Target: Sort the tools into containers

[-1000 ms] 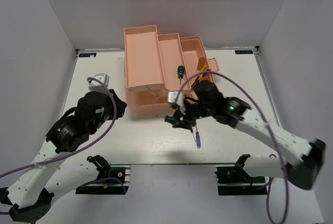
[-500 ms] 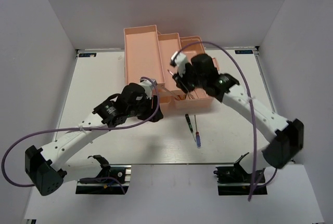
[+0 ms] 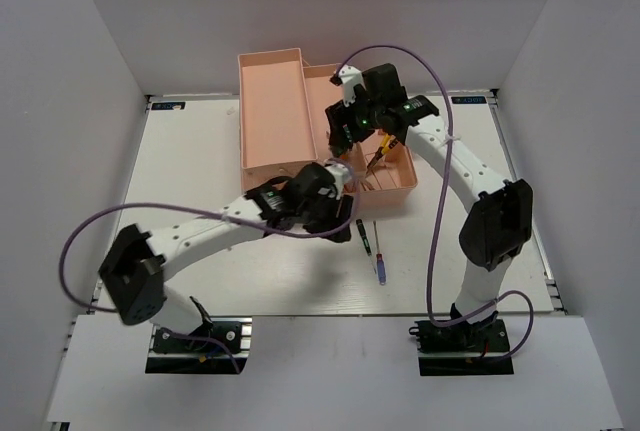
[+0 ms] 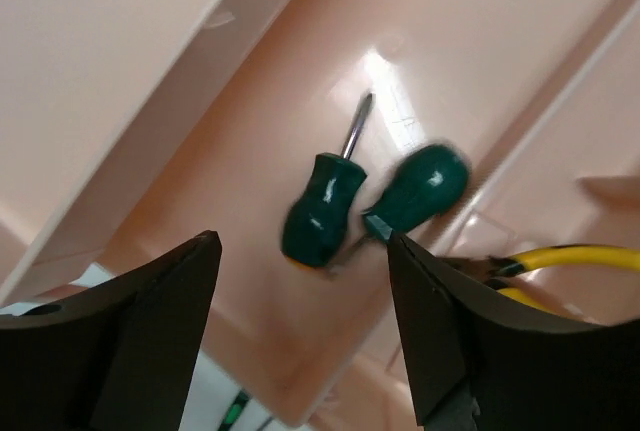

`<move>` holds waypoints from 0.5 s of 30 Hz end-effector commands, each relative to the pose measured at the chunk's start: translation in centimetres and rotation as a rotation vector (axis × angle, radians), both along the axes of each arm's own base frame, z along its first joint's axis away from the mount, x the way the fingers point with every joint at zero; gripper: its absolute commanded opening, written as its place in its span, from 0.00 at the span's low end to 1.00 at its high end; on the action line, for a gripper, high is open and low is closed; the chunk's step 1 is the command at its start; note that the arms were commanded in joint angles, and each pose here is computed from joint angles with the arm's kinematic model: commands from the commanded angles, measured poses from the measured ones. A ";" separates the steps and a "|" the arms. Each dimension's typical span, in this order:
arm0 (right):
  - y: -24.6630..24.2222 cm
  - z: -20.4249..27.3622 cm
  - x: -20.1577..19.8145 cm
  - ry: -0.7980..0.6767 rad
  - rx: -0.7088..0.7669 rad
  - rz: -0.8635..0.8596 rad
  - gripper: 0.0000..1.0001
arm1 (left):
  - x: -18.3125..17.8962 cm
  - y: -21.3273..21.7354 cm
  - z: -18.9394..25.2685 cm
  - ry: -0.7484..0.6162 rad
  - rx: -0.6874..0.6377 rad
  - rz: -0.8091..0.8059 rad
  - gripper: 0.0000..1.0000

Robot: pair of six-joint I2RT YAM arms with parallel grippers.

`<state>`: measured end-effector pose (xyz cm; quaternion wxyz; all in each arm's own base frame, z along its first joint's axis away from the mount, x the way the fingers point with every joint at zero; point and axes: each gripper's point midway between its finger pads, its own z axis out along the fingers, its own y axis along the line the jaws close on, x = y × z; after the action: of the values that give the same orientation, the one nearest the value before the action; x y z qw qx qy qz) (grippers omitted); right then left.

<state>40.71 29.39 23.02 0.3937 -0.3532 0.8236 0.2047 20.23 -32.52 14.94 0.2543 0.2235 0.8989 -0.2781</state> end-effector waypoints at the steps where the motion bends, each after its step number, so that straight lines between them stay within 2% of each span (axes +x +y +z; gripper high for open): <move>1: 0.1 2.2 -1.8 0.039 0.087 0.060 0.75 | 0.1 -3.5 0.3 -0.005 0.006 -0.029 0.65; 3: -0.9 3.4 -1.7 0.021 0.107 0.035 0.75 | 0.3 -4.6 0.0 -0.001 0.029 -0.021 0.65; 4: -1.4 3.9 -1.8 0.017 0.112 0.021 0.75 | 0.0 -5.0 -1.5 0.036 0.059 -0.014 0.65; 6: -4.0 6.4 -1.7 -0.024 0.137 -0.057 0.66 | 0.8 -5.3 -1.9 0.036 0.104 0.049 0.65; 8: -7.9 6.2 -2.1 -0.031 0.131 -0.170 0.30 | 0.2 -5.2 -4.0 0.116 0.200 0.127 0.65; 9: -8.6 7.3 -2.2 -0.057 0.145 -0.184 0.30 | 0.8 -5.6 -4.2 0.104 0.209 0.139 0.65; 10: -9.8 5.1 -3.4 -0.021 0.122 -0.204 0.20 | 1.2 -5.8 -4.2 0.110 0.222 0.166 0.65; 11: -12.0 5.4 -3.5 -0.030 0.127 -0.254 0.20 | 1.4 -5.8 -4.7 0.117 0.241 0.184 0.65; 13: -14.3 2.4 -5.0 0.031 0.105 -0.300 0.20 | 1.6 -6.6 -5.9 0.121 0.267 0.190 0.65; 15: -16.8 1.4 -6.1 0.054 0.111 -0.362 0.20 | 2.3 -6.7 -7.1 0.115 0.303 0.215 0.65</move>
<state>35.67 14.40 26.69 0.4423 -0.2032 0.8536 0.1857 21.67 -39.75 7.76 0.1826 0.1744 0.9546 -0.1579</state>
